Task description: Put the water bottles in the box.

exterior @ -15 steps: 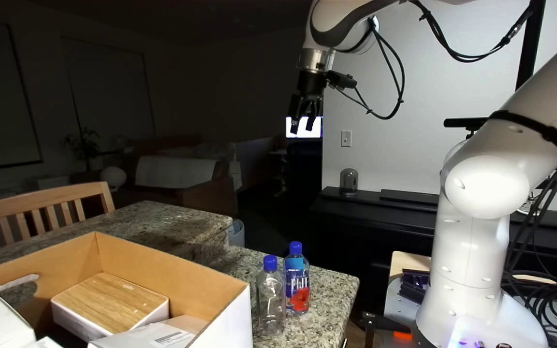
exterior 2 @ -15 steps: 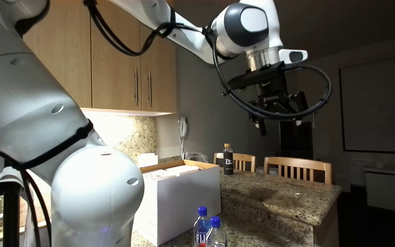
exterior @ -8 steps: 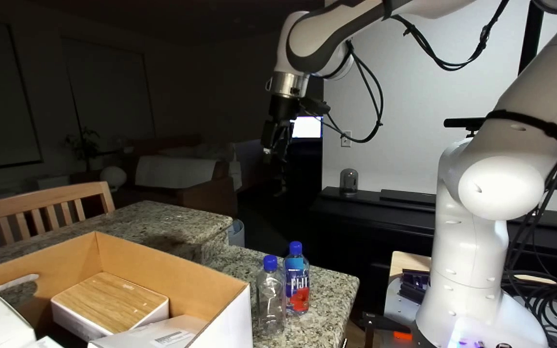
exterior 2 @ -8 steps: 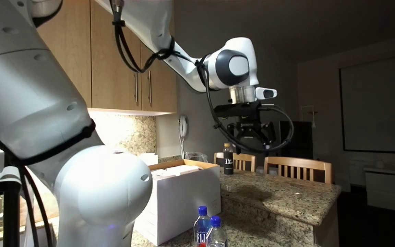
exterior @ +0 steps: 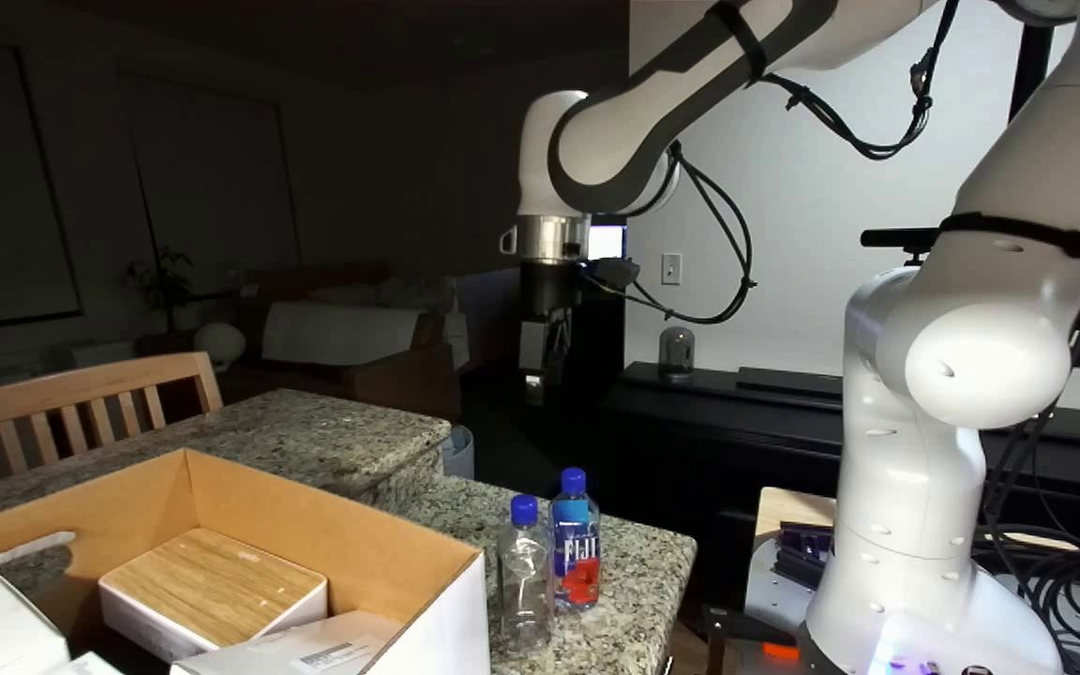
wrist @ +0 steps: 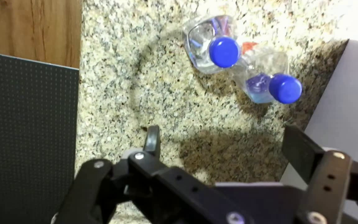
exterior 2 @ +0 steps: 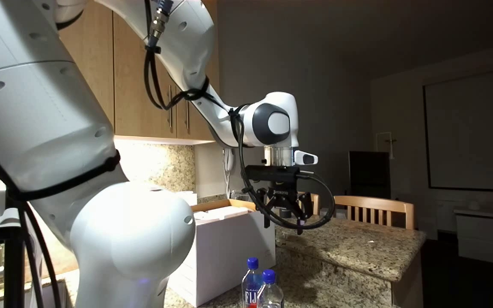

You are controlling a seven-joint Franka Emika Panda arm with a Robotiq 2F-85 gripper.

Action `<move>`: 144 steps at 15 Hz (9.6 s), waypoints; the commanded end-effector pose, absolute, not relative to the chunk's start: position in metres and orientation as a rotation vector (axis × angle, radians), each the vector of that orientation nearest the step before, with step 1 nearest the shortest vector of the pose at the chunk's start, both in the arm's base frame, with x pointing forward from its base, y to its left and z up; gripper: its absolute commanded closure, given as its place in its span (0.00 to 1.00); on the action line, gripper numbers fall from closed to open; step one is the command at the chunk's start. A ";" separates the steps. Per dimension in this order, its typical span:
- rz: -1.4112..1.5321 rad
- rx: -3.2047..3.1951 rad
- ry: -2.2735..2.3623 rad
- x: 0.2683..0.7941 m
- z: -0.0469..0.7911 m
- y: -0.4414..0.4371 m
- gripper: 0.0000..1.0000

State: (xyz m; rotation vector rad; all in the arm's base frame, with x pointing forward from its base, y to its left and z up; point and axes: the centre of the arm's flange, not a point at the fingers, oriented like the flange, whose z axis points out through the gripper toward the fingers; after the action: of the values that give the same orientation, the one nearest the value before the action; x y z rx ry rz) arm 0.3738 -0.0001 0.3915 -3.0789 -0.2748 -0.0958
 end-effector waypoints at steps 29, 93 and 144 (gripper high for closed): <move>0.255 -2.953 -0.207 0.364 0.261 0.004 0.13; -0.170 -3.107 -0.552 0.564 0.482 0.354 0.85; -0.015 -2.999 -0.462 0.367 0.281 0.069 0.00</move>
State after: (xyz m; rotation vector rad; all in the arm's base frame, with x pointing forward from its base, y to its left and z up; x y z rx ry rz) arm 0.3726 0.0706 0.2900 -3.0484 -0.4090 0.0026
